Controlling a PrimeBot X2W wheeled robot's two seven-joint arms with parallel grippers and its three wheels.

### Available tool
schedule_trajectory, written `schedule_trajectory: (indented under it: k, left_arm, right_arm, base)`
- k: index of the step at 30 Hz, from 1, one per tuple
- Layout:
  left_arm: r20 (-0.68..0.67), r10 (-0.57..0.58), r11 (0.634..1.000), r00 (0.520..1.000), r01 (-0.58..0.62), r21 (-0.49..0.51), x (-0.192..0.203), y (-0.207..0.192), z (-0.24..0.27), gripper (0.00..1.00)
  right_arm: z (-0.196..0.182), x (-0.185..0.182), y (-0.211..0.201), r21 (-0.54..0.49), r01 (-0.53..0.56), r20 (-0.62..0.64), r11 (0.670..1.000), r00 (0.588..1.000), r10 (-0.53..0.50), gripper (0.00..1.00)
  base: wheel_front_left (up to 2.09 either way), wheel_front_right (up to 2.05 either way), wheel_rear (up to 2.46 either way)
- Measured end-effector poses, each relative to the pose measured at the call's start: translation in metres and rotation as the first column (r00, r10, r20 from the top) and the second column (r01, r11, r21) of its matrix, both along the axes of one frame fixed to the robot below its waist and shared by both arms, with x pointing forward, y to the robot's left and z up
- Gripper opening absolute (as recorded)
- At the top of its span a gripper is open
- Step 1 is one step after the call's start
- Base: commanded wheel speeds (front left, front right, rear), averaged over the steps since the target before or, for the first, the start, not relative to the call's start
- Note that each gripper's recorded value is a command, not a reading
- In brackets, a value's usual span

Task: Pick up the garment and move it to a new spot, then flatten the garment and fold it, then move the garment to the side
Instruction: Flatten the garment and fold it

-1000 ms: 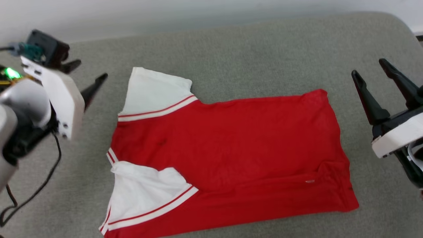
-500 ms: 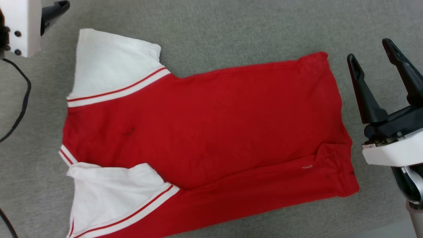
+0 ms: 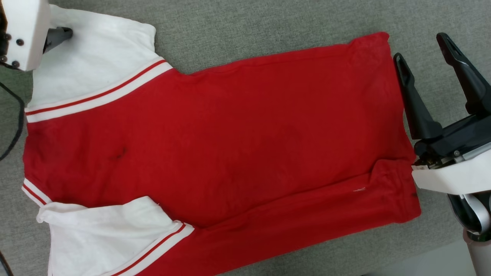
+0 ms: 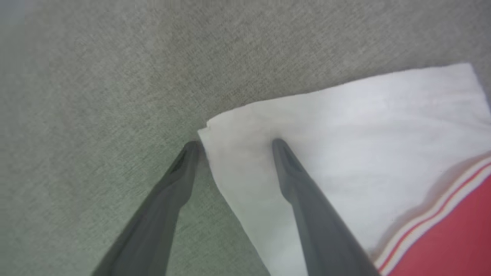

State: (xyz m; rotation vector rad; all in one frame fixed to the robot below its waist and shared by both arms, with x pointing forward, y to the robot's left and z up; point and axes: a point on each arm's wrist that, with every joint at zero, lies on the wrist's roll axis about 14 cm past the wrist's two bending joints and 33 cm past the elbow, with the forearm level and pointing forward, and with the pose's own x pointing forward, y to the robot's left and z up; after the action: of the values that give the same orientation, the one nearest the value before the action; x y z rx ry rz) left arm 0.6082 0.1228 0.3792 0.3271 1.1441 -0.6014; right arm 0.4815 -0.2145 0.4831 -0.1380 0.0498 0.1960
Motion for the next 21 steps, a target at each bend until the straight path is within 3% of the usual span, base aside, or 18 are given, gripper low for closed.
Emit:
schedule_trajectory:
  k: [4,5,6,15,21]
  left_arm:
    - [-0.017,-0.024,0.999,1.0,0.024,0.023,-0.003,0.003,-0.007,1.0]
    - [-0.023,-0.022,1.0,0.999,0.023,0.021,-0.004,0.003,-0.008,0.36]
    - [-0.022,-0.025,0.999,0.999,0.026,0.025,-0.005,0.003,-0.008,0.0]
    - [0.054,-0.062,0.998,0.997,0.063,-0.014,-0.015,-0.008,0.017,0.0]
    - [0.136,-0.093,0.993,0.986,0.102,-0.058,-0.032,-0.019,0.05,0.0]
  right_arm:
    - [-0.001,0.003,-0.001,-0.004,0.0,0.0,1.0,1.0,0.0,1.0]
    - [0.001,0.005,0.0,-0.004,-0.001,0.003,1.0,1.0,0.001,1.0]
    - [0.003,0.006,-0.001,-0.004,-0.002,0.008,1.0,1.0,0.002,1.0]
    - [0.057,0.024,-0.018,-0.109,0.0,0.108,0.994,0.994,0.012,1.0]
    - [0.066,0.041,-0.024,-0.186,-0.045,-0.037,0.981,0.999,0.039,1.0]
  base:
    - [0.0,0.0,0.0]
    - [0.0,0.0,0.0]
    - [0.0,0.0,0.0]
    - [0.0,0.0,0.0]
    - [0.0,0.0,0.0]
